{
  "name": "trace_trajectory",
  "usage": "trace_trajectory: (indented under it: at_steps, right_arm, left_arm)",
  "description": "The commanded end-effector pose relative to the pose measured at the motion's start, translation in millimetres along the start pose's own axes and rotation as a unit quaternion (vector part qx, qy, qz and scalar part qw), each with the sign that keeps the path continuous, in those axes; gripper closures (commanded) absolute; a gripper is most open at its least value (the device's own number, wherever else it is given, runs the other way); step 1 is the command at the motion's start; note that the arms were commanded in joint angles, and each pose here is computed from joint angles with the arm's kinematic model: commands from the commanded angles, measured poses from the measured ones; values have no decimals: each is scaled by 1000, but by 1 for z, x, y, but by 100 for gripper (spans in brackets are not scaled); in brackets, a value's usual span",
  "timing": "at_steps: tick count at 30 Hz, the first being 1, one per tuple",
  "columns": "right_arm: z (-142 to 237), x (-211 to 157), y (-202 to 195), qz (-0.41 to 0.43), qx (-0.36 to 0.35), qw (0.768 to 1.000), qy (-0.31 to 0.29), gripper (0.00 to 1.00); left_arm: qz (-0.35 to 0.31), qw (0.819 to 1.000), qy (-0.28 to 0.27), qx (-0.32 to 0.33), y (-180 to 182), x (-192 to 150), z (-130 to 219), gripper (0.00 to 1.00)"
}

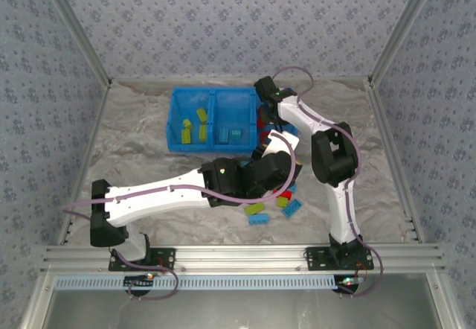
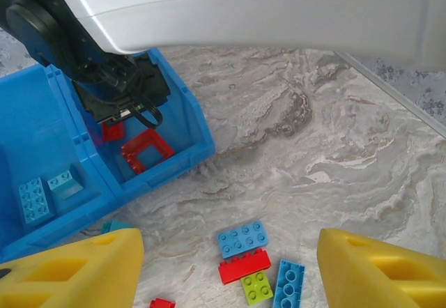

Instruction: Sort the legos into containers by color

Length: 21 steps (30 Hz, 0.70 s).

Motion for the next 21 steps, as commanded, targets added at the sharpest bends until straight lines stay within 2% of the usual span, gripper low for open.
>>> trace_trajectory:
  at_steps: [1, 7, 10, 15, 21]
  right_arm:
    - [-15, -5, 0, -13, 4, 999, 34, 57]
    - [-20, -6, -2, -17, 8, 999, 45, 48]
    - [-10, -2, -2, -14, 9, 999, 31, 48]
    - [27, 10, -6, -15, 15, 1000, -21, 48]
    - [93, 23, -18, -20, 23, 995, -99, 48]
  left_arm:
    - [10, 1000, -3, 10, 3, 0, -4, 33]
    - [10, 1000, 2, 11, 3, -1, -5, 33]
    - [9, 1000, 3, 12, 4, -2, -5, 33]
    - [15, 1000, 6, 20, 7, -4, -4, 33]
    - [30, 999, 13, 25, 18, -14, 0, 34]
Point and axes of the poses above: each hand's point on the last joint's axis, 136 mm out from that joint toward the fingers, its own z axis back along the fingers, its own y axis along the line the jaws close on, x = y × z, the point moved 9 cm from there along z, back along the fingers, and after that the axes turned 5 degrees about z, right-handed, at the moved point
